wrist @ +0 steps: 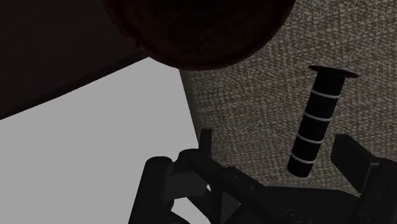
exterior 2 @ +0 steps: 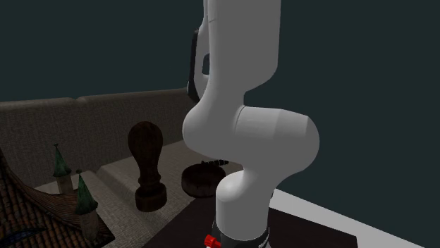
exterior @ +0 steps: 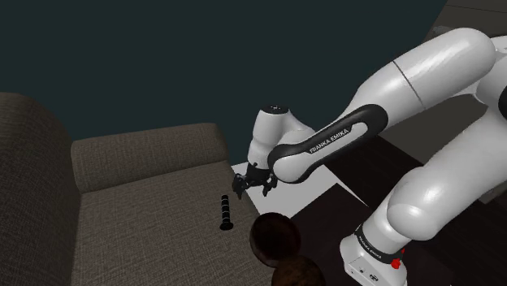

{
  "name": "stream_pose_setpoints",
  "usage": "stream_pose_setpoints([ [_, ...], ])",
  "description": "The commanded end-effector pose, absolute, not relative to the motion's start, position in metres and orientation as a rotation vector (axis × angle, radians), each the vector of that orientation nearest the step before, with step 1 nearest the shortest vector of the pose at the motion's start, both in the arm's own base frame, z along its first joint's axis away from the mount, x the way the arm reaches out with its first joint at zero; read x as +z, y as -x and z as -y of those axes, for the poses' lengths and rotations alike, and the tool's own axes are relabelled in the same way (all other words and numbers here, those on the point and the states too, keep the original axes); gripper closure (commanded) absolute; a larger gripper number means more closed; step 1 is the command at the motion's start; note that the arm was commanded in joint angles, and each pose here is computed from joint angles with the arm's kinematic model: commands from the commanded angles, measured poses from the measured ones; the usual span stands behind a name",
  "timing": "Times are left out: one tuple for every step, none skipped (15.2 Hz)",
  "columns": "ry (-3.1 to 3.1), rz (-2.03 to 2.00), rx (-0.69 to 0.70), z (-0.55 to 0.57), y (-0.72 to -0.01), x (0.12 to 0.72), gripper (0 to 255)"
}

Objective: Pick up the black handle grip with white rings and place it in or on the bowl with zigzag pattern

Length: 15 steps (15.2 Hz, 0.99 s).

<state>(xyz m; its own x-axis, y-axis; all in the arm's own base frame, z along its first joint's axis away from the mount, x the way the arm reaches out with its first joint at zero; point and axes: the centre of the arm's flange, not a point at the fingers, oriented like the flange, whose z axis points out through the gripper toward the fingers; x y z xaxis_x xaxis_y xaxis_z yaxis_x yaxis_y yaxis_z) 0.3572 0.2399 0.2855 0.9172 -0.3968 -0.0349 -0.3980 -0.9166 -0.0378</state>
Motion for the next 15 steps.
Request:
stream_pose_setpoints([
  [3.011, -0.675, 0.026, -0.254, -0.368, 0.269, 0],
  [3.002, -0.695, 0.020, -0.262, -0.373, 0.261, 0],
  [2.993, -0.716, 0.013, -0.270, -0.379, 0.253, 0],
  [2.984, -0.736, 0.006, -0.278, -0.384, 0.245, 0],
  [2.975, -0.756, 0.000, -0.286, -0.390, 0.237, 0],
  [2.965, -0.776, -0.007, -0.294, -0.395, 0.229, 0],
  [2.957, -0.793, -0.013, -0.301, -0.400, 0.222, 0],
  [2.957, -0.793, -0.013, -0.301, -0.400, 0.217, 0],
  [2.957, -0.793, -0.013, -0.301, -0.400, 0.212, 0],
  [2.957, -0.793, -0.013, -0.302, -0.400, 0.207, 0],
  [2.957, -0.793, -0.013, -0.302, -0.401, 0.201, 0],
  [2.957, -0.793, -0.013, -0.303, -0.401, 0.196, 0],
  [2.957, -0.793, -0.013, -0.303, -0.401, 0.191, 0],
  [2.957, -0.793, -0.013, -0.303, -0.401, 0.186, 0],
  [2.957, -0.793, -0.013, -0.304, -0.401, 0.183, 0],
])
